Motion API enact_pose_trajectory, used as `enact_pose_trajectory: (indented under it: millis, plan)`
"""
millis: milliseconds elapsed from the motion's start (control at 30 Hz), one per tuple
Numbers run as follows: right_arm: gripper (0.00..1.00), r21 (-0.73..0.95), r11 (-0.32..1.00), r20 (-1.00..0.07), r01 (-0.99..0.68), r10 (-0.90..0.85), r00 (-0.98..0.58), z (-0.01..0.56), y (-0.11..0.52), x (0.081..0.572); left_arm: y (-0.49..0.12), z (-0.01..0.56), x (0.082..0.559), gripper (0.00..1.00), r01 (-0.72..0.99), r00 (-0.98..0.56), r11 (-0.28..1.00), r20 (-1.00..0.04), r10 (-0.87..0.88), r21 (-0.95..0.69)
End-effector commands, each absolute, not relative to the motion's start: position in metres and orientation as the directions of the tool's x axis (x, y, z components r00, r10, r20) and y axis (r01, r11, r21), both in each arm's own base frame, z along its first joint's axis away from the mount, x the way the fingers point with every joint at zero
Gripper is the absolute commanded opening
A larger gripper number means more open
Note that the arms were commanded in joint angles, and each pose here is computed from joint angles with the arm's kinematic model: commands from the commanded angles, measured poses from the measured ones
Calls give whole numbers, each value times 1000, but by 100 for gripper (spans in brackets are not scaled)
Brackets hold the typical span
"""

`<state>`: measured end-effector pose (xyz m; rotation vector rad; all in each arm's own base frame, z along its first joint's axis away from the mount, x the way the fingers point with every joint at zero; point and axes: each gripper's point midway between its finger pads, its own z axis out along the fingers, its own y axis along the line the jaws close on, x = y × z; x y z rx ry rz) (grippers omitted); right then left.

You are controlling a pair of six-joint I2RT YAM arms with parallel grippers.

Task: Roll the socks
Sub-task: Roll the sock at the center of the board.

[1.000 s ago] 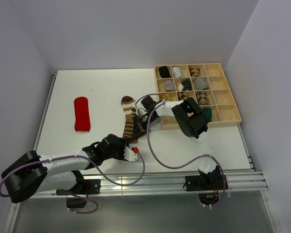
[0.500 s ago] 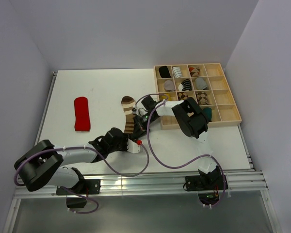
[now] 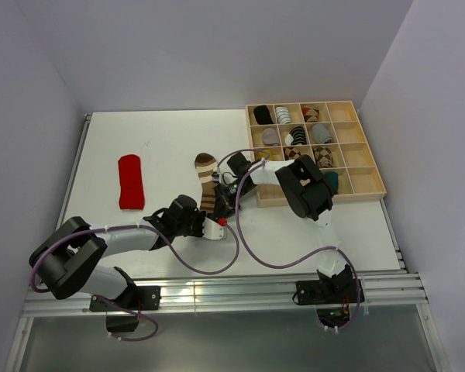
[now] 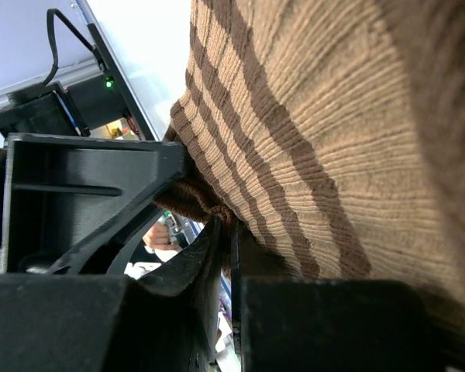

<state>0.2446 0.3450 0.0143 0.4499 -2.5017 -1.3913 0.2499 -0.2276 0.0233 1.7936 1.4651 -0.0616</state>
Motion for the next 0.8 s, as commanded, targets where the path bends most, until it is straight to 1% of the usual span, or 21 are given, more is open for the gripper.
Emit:
enact_pose_trajectory:
  millis: [0, 67, 100, 133, 167, 200, 267, 300, 333, 400, 467, 533, 567, 600, 633, 667, 733, 767]
  plan:
    - [2, 726, 686, 215, -51, -297, -930, -30, 315, 238, -221, 4, 229, 28, 895, 314, -81, -489, 814, 439]
    - [2, 728, 684, 205, -55, -294, -933, -28, 316, 240, -221, 3, 226, 22, 900, 311, -85, -494, 812, 427]
    - [3, 717, 694, 198, -61, -287, -937, -29, 315, 243, -219, 2, 224, 14, 908, 301, -90, -490, 818, 409]
    - [4, 710, 701, 191, -67, -283, -940, -29, 314, 244, -221, 3, 223, 12, 911, 300, -91, -493, 817, 403]
    - [7, 707, 703, 170, -78, -277, -946, -24, 315, 248, -218, 1, 218, 10, 925, 279, -91, -494, 824, 370]
    - [16, 689, 718, 152, -93, -270, -951, -25, 313, 251, -217, 1, 213, 5, 937, 266, -99, -496, 827, 336]
    - [21, 688, 718, 110, -111, -254, -961, -15, 314, 257, -218, 2, 208, 0, 950, 243, -96, -508, 827, 299]
    - [26, 690, 715, 97, -115, -249, -964, -12, 315, 259, -222, 6, 207, 0, 954, 238, -96, -525, 817, 283]
    - [29, 679, 724, 83, -120, -237, -968, -11, 314, 263, -219, 4, 200, 0, 965, 219, -104, -520, 826, 242]
    - [34, 671, 731, 62, -129, -228, -972, -5, 314, 267, -223, 9, 200, 0, 975, 192, -97, -531, 825, 201]
    - [37, 653, 744, 19, -146, -209, -978, 1, 312, 274, -221, 8, 188, 0, 990, 140, -99, -536, 833, 104]
    - [42, 649, 745, -26, -155, -182, -983, 8, 312, 279, -225, 12, 190, 0, 996, 86, -83, -554, 828, 31]
    - [44, 636, 752, -77, -173, -161, -984, 19, 311, 286, -218, 9, 182, 0, 996, 45, -76, -534, 844, -38]
    - [45, 630, 756, -98, -176, -148, -984, 23, 309, 289, -219, 11, 191, 0, 996, 9, -56, -535, 845, -72]
    - [46, 626, 759, -119, -178, -132, -984, 25, 308, 291, -218, 11, 190, 0, 993, -19, -47, -534, 845, -109]
    - [46, 599, 778, -171, -189, -107, -979, 34, 303, 299, -219, 13, 187, 0, 987, -48, -46, -543, 838, -157]
    - [47, 596, 782, -205, -182, -71, -976, 39, 300, 301, -212, 15, 187, 0, 967, -121, -18, -521, 845, -254]
    - [47, 594, 783, -246, -187, -45, -968, 50, 297, 306, -214, 18, 185, 0, 957, -137, -29, -537, 833, -289]
